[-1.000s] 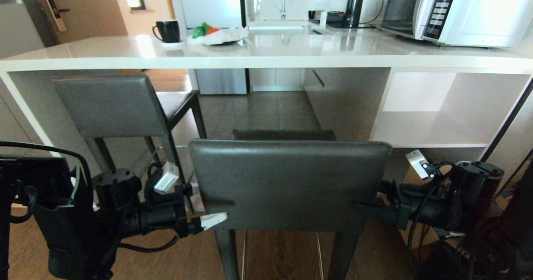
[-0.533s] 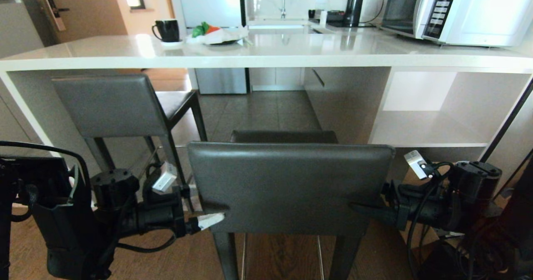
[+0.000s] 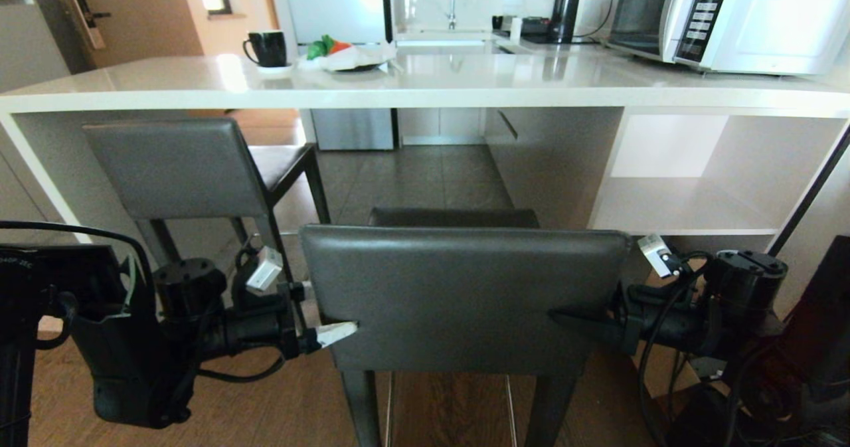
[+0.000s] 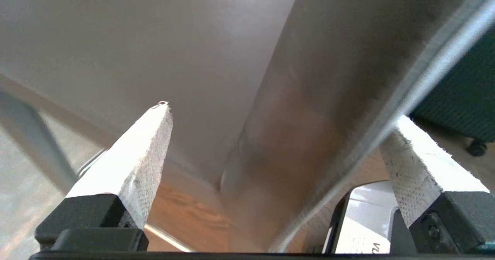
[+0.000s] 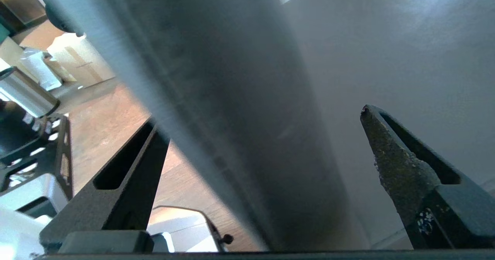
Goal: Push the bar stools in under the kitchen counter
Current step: Pull the gray chair out from under the dining table
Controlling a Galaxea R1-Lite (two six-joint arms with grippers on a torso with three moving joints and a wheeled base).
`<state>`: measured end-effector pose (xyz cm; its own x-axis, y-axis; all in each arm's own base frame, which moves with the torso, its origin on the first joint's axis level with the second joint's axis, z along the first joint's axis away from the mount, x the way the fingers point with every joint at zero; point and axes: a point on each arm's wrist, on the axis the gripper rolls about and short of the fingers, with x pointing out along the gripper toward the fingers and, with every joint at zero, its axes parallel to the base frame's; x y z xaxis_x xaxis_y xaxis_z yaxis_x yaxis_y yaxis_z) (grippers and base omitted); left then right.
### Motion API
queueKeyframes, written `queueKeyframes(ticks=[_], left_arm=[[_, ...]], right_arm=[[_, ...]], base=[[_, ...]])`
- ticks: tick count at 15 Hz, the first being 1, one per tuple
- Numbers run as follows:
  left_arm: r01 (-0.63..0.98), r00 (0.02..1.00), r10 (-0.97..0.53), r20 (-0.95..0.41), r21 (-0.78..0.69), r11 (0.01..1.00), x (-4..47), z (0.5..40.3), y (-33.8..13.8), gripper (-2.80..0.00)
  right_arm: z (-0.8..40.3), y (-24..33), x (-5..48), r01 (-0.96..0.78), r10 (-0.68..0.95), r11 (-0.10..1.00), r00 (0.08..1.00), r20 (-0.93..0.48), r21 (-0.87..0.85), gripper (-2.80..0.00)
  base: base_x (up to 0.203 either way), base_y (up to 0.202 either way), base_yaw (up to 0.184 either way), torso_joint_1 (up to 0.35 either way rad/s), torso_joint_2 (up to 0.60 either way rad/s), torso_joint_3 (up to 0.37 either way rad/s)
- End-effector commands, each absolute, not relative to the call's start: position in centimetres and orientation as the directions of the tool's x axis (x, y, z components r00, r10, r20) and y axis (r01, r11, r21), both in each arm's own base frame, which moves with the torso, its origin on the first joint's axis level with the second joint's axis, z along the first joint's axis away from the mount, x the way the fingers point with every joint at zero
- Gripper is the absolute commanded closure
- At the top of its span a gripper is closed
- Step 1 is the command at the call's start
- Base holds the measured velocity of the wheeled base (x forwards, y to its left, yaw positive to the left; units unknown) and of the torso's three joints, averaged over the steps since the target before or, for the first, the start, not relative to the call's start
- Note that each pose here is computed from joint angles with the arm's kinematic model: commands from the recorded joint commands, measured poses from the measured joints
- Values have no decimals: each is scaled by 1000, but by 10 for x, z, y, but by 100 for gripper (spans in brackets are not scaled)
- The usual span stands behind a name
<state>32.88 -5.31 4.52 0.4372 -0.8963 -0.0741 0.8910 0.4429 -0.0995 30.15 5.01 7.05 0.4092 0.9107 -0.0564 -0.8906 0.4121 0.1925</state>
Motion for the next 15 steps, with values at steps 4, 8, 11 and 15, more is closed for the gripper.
queueKeyframes(ticks=[4,8,11,15], left_arm=[[890,439,-896,-64,-104,443,346,35,-55,-280],[887,444,-894,-58,-114,448,350,35,-54,-280],[887,443,-895,-58,-119,447,339,44,-51,-280],[895,413,-908,-64,-153,418,318,51,-31,-280]], right_arm=[[57,53,320,-889,909,415,413,-57,194,-280],[57,56,327,-874,892,451,449,-54,184,-280],[60,51,321,-868,888,459,457,-57,192,-280],[66,33,310,-860,881,470,469,-56,200,-280]], base=[[0,0,0,0,0,0],[0,0,0,0,0,0],[0,0,0,0,0,0],[0,0,0,0,0,0]])
